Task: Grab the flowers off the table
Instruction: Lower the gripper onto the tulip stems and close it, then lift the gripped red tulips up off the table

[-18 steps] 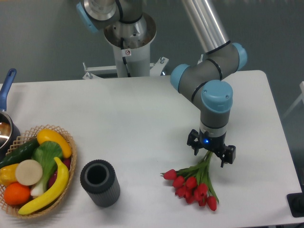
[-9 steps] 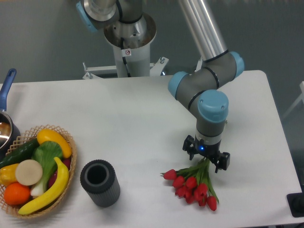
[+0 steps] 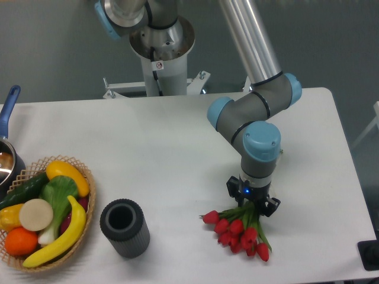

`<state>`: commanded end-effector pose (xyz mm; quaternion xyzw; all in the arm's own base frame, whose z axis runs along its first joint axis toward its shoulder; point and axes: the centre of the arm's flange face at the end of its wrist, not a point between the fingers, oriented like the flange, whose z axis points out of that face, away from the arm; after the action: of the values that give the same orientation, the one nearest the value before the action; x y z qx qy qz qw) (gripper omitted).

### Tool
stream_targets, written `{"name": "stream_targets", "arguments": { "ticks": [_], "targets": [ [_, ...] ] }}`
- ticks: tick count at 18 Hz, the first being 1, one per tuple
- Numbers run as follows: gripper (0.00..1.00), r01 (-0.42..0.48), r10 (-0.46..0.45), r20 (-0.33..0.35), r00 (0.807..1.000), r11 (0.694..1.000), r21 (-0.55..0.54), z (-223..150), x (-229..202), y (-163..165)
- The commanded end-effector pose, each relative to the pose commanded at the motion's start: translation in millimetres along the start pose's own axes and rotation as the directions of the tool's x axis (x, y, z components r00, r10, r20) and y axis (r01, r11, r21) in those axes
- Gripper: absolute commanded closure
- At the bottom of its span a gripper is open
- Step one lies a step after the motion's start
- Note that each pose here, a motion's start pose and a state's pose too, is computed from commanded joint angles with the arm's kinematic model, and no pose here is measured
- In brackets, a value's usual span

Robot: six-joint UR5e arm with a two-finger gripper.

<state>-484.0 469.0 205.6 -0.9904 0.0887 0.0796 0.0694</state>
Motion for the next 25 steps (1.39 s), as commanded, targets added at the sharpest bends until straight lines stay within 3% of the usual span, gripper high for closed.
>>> {"name": "stream_targets", "arguments": {
  "ticks": [3,7,15,25],
  "targets": [
    [1.00,0.051,-0.049,0.027,0.998,0.997,-0.058,-2,-2,10],
    [1.00,0.108,-0.106,0.053,0.993,0.994,-0.026,-22,-13,17],
    [1.00,0.131,-0.130,0.099,0.987,0.991,0.002,-67,-42,33],
    [1.00,0.093,-0.093,0.008,0.996,0.995,-0.043,-104,-67,14]
  ]
}}
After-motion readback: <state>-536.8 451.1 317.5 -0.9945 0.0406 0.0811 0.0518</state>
